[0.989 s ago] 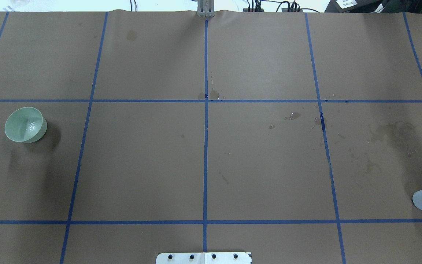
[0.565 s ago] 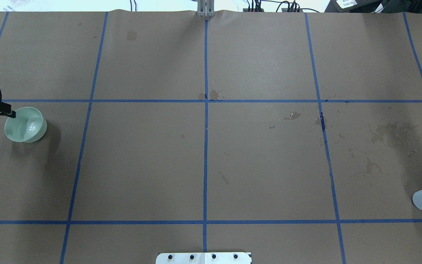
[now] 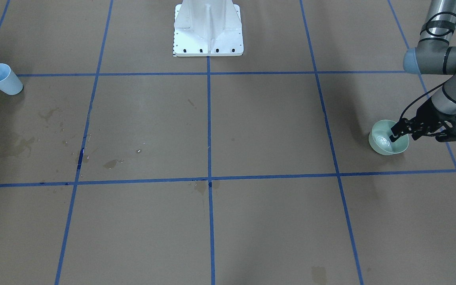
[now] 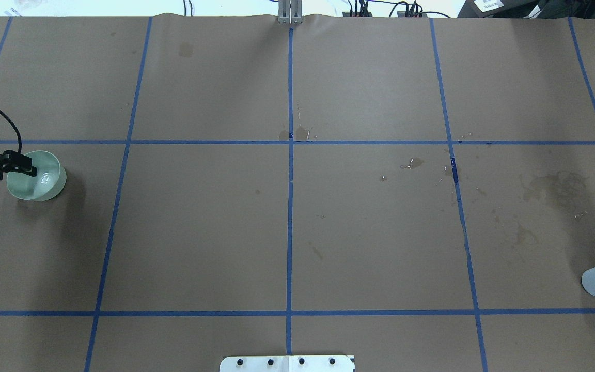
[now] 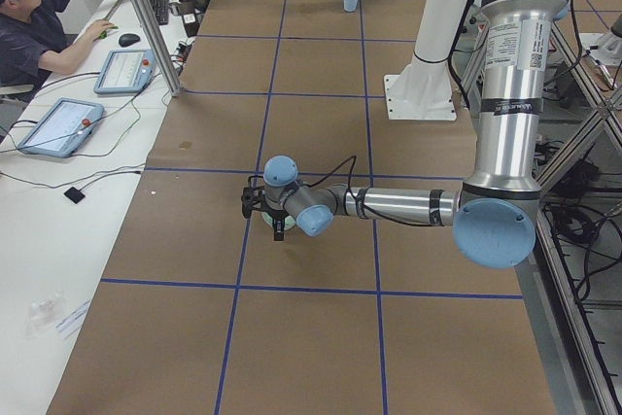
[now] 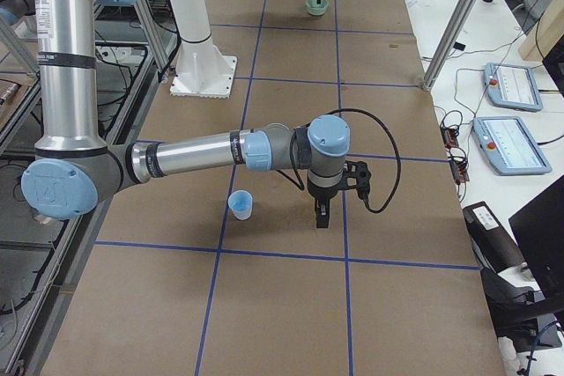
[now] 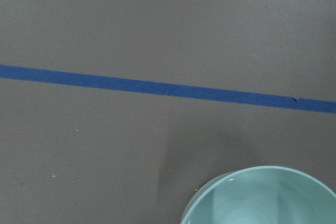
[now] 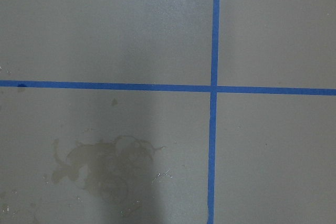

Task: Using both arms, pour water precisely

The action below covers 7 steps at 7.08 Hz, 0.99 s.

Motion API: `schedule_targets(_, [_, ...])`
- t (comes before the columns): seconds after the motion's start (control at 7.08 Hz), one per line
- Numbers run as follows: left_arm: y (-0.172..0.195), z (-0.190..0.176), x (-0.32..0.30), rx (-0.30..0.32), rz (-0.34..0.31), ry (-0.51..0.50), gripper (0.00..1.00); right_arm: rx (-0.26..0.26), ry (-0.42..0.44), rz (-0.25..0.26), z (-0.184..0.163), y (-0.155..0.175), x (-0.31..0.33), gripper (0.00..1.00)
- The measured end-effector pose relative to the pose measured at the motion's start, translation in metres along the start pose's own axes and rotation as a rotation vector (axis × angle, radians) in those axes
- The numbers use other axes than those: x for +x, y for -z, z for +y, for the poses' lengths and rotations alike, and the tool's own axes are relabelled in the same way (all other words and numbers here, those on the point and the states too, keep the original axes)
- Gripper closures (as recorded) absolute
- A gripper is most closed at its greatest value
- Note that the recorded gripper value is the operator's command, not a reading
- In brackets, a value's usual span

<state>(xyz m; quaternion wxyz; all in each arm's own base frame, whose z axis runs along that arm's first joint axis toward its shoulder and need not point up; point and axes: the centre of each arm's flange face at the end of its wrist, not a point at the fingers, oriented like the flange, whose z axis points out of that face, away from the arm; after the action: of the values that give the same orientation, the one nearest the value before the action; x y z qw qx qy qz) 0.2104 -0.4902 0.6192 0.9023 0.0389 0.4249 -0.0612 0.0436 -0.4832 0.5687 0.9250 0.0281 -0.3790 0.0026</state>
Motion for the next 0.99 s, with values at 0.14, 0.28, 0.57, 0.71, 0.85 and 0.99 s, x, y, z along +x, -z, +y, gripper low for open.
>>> schedule_targets(0.14, [-0.002,0.002,0.0,-0.005,-0.001,-0.004,1.0,0.0,-0.001,0.0,0.0,0.0,0.0,0.0])
schedule_targets(0.28, [-0.002,0.004,-0.002,-0.008,-0.002,-0.002,1.0,0.0,-0.001,-0.001,0.0,0.0,0.0,0.0])
schedule_targets(0.57, [0.0,0.007,-0.001,-0.045,0.022,0.01,1.0,-0.001,-0.015,0.001,0.0,0.0,0.0,0.0])
schedule_targets(0.71, [0.009,0.003,-0.002,-0.075,0.053,0.032,1.0,-0.001,-0.023,0.002,0.0,-0.001,0.001,0.0])
schedule_targets(0.85, [0.03,-0.01,0.0,-0.097,0.089,0.069,1.0,-0.002,-0.027,0.003,-0.001,-0.001,0.001,0.0])
schedule_targets(0.99, [0.056,-0.028,0.019,-0.114,0.116,0.1,1.0,-0.002,-0.027,0.002,-0.001,-0.001,0.001,0.0])
